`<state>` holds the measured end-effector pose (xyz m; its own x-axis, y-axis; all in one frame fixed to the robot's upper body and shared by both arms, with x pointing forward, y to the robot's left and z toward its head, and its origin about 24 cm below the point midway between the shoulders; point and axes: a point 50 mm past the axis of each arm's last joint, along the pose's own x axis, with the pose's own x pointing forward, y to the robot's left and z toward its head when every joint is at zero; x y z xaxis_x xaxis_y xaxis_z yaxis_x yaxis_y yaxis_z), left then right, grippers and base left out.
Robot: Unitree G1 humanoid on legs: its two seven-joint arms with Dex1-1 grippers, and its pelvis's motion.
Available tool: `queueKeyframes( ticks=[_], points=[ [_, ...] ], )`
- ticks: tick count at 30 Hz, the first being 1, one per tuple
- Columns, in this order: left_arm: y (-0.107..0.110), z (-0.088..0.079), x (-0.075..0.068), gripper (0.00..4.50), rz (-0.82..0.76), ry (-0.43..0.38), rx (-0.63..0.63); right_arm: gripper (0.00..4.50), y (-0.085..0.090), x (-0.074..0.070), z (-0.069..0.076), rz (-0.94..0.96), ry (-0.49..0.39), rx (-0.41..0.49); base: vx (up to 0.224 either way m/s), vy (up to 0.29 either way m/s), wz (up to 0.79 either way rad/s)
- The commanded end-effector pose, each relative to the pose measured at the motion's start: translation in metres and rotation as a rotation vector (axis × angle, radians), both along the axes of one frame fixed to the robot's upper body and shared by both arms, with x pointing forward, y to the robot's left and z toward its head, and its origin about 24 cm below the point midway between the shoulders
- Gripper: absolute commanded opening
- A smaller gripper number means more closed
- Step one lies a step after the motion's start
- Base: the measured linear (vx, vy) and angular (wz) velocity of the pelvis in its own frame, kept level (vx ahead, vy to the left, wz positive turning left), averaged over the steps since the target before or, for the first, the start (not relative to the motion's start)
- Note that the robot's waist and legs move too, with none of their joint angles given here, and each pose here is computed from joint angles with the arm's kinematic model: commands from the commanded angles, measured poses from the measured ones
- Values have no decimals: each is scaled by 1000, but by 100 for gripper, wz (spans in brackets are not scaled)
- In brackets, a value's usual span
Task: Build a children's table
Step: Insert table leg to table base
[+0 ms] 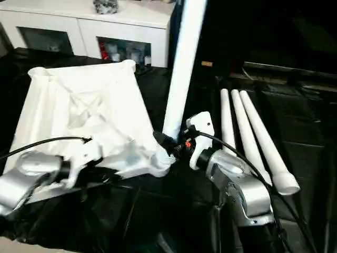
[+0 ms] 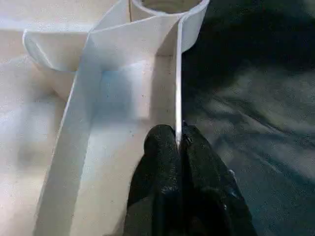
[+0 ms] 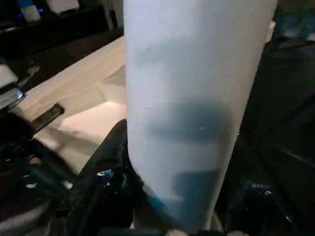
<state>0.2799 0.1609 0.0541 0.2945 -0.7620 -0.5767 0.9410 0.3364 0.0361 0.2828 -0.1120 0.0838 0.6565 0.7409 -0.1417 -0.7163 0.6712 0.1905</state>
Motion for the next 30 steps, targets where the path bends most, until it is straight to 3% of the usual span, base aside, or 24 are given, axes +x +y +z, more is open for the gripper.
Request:
queueKeyframes(
  ticks=[1, 9, 19, 30],
  points=[
    [-7, -4, 2, 0, -14, -11, -9, 186, 0, 4, 5, 10, -35, -10, 0, 0, 0],
    [-20, 0, 14, 0, -46, -27, -40, 186, -6, 20, -2, 5, -40, -58, 0, 0, 0],
    [-18, -1, 16, 0, -71, -2, -42, 186, -4, 31, -11, -36, -29, -51, 0, 0, 0],
    [-14, 1, 26, 0, -49, -42, -17, 186, -5, 26, -29, 15, 25, -66, 0, 0, 0]
  ],
)
